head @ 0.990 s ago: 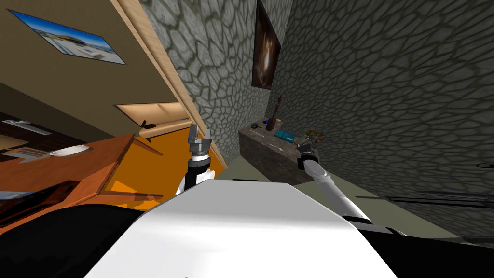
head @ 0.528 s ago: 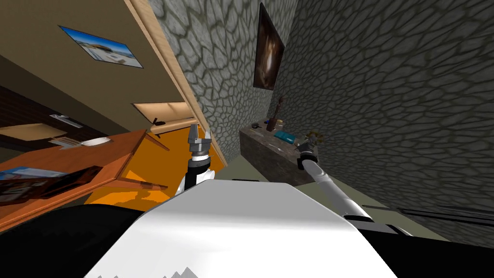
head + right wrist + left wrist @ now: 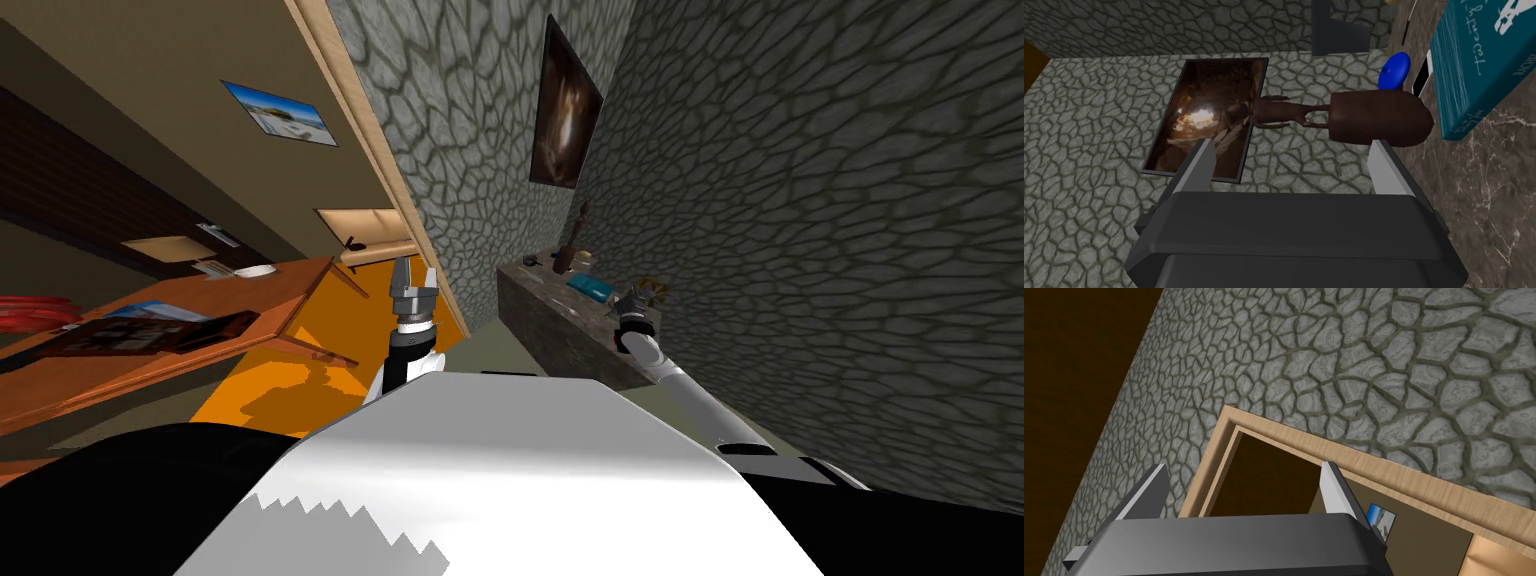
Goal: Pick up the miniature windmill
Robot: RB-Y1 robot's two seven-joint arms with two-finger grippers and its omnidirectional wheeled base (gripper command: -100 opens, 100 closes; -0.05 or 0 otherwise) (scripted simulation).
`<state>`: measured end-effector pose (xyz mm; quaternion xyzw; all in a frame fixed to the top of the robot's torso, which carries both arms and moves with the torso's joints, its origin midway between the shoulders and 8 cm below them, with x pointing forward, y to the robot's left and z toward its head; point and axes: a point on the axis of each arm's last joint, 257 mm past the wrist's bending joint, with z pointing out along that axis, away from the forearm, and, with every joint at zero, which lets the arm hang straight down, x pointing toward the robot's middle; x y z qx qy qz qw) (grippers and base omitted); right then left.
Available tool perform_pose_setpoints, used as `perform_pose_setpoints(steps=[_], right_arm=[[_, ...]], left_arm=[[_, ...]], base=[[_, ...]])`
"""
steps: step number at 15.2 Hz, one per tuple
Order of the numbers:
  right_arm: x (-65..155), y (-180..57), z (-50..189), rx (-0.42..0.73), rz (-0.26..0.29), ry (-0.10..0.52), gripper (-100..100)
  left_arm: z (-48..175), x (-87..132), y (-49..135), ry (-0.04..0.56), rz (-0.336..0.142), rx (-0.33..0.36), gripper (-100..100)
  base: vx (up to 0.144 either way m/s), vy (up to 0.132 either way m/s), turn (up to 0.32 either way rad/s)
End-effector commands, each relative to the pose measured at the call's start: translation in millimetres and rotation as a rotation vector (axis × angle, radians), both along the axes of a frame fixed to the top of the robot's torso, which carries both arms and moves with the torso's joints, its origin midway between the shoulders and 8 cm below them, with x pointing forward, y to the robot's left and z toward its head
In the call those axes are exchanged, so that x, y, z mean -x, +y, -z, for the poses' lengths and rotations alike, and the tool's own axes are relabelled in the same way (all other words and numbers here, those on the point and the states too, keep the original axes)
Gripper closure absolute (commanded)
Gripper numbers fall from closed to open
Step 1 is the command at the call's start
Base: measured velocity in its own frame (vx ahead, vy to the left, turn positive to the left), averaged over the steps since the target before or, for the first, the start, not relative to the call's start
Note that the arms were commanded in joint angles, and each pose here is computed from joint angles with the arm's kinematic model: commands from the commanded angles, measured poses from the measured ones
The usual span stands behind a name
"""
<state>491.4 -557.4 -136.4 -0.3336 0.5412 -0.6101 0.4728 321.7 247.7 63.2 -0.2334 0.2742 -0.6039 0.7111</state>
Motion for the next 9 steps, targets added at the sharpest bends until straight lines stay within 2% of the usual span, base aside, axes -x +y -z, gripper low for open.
perform_pose_setpoints(steps=[1,4,5,6,8,9], right_arm=[[-1,6,2,0.056,-0.01,0.015,-100],[0,11,10,0.102,-0.018,0.038,-100],[0,9,6,0.082,-0.015,0.028,-100],[-5,-1,-9,0.102,-0.015,0.032,-100],[-2,2,-5,0.098,-0.014,0.028,-100],[-2,2,-7,0.1,-0.014,0.03,100]], left_arm=[[0,0,0.0,0.0,0.0,0.0,0],[0,0,0.0,0.0,0.0,0.0,0],[0,0,0.0,0.0,0.0,0.0,0],[0,0,0.0,0.0,0.0,0.0,0],[0,0,0.0,0.0,0.0,0.0,0],[0,0,0.0,0.0,0.0,0.0,0]], base=[[-0.024,-0.257,0.227],[-0.042,-0.252,0.135],[-0.024,-0.157,0.07],[0.017,-0.021,0.02],[0.061,0.049,0.001],[0.014,0.01,-0.003]])
